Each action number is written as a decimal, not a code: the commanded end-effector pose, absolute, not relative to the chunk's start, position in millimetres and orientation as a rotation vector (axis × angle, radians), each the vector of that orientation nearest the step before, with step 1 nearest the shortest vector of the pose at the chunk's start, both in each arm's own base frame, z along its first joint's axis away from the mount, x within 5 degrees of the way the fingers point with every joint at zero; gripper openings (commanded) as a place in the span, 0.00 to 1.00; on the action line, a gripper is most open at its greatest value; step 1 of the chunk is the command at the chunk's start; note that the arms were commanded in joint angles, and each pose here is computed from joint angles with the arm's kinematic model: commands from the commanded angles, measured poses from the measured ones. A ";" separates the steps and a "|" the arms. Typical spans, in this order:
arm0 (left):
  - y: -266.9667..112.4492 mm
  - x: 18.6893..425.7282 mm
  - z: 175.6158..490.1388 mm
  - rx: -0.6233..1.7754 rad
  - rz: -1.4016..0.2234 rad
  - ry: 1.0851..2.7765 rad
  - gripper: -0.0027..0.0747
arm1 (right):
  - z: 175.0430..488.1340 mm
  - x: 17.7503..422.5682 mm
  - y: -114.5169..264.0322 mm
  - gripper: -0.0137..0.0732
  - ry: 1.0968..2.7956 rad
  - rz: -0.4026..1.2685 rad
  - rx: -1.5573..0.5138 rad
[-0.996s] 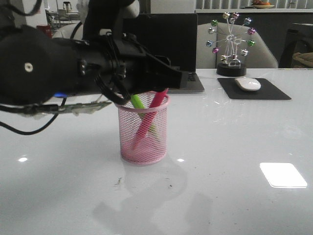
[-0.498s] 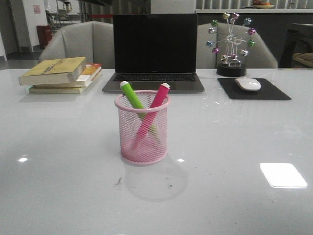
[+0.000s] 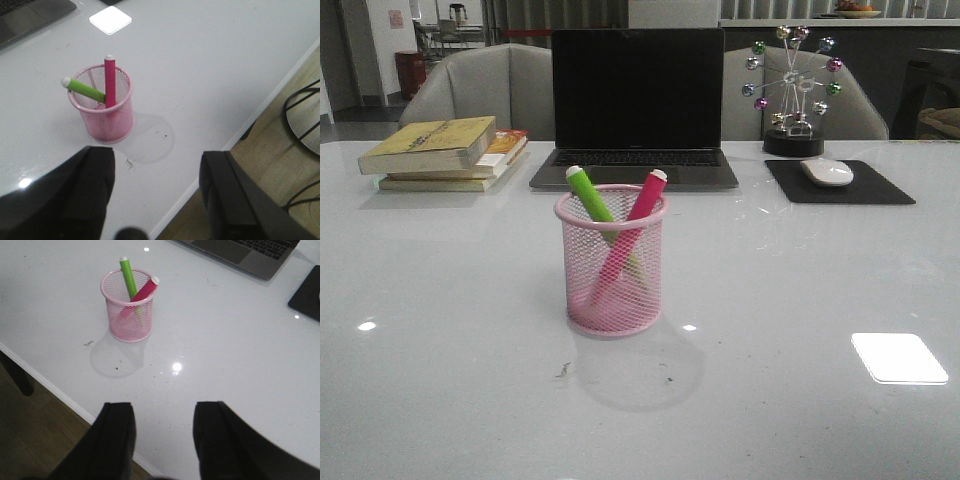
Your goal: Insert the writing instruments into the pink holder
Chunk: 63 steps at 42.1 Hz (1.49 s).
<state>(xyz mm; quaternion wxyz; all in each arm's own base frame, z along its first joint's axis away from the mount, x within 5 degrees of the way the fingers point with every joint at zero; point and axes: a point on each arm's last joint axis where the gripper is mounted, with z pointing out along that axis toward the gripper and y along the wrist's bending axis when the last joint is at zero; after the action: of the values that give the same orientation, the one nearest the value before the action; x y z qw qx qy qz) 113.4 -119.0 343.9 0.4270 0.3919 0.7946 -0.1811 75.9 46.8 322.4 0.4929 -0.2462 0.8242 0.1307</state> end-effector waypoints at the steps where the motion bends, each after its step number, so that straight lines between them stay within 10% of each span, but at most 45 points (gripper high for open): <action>1: -110.7 105.1 352.3 0.938 -0.477 1.950 0.61 | 337.4 78.3 47.5 0.62 1.891 0.322 -0.577; 26: -84.9 81.1 313.9 0.962 -0.430 2.025 0.59 | 335.1 78.7 44.7 0.58 1.909 0.266 -0.600; 41: -84.7 81.4 314.0 0.927 -0.444 2.042 0.15 | 330.3 76.7 43.5 0.27 1.967 0.261 -0.611; 63: -84.8 81.5 314.1 0.926 -0.444 2.041 0.16 | 330.2 76.4 44.0 0.22 1.970 0.271 -0.608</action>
<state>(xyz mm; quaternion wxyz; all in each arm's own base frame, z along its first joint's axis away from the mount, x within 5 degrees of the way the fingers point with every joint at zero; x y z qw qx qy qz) 78.9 -81.9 300.1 0.3747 0.3849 0.8288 -0.1564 74.4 42.8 316.8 0.4674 -0.2554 0.8399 0.1043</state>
